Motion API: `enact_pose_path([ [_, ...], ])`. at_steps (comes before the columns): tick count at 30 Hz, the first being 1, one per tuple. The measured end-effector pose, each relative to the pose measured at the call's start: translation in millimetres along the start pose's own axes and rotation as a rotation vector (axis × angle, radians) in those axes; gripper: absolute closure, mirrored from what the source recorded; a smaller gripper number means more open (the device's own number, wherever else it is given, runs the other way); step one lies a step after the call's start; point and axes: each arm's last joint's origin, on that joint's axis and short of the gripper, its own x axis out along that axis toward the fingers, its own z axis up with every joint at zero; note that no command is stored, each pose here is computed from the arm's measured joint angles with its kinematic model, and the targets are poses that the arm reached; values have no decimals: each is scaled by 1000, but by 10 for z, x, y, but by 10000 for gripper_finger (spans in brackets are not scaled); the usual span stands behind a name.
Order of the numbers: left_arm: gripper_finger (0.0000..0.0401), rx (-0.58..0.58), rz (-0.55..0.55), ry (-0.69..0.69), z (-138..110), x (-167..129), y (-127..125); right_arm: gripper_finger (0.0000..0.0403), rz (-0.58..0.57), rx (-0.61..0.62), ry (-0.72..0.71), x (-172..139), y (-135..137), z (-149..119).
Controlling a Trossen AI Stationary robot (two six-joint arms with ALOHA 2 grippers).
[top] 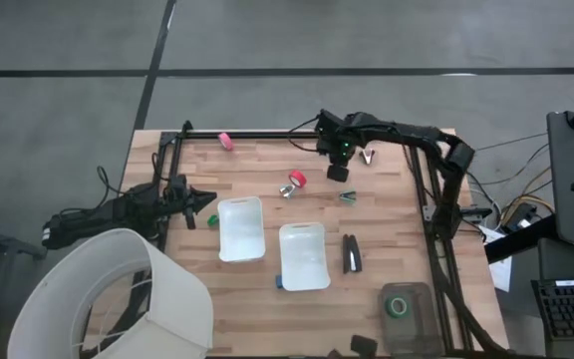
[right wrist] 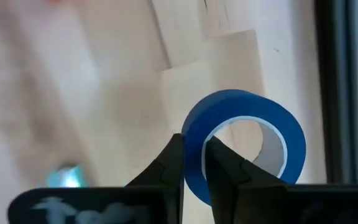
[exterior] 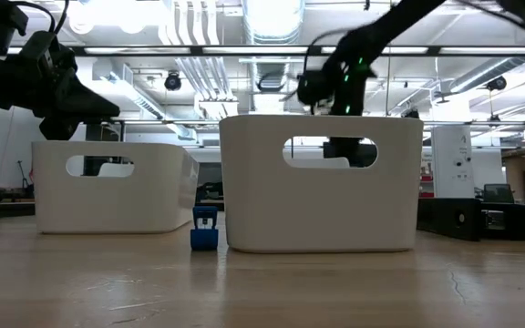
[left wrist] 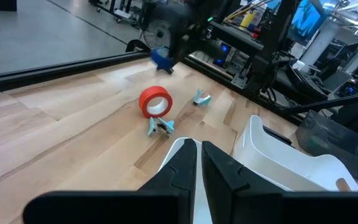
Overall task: Pick and place Stapler, Stapler remover, tape
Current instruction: Put the blue tape into the black bin
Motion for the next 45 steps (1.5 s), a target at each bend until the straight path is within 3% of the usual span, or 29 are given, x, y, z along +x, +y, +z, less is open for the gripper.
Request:
enact_pose_path([
  [9,373,0,0,0,0,0,0,368,35,-28,-69,-958,637,-429],
  [15,373,0,0,0,0,0,0,368,109,-7,-206,-1540,1205,-994],
  [21,373,0,0,0,0,0,0,367,274,30,-297,-1888,1675,-1532],
  [26,373,0,0,0,0,0,0,367,378,21,-259,-1971,2050,-1852],
  [35,373,0,0,0,0,0,0,367,406,-28,-98,-1863,2867,-2295],
  [39,373,0,0,0,0,0,0,367,461,6,-51,-1761,3262,-2391],
  [45,373,-1,0,0,0,0,0,367,536,-42,20,-1475,3823,-2434],
])
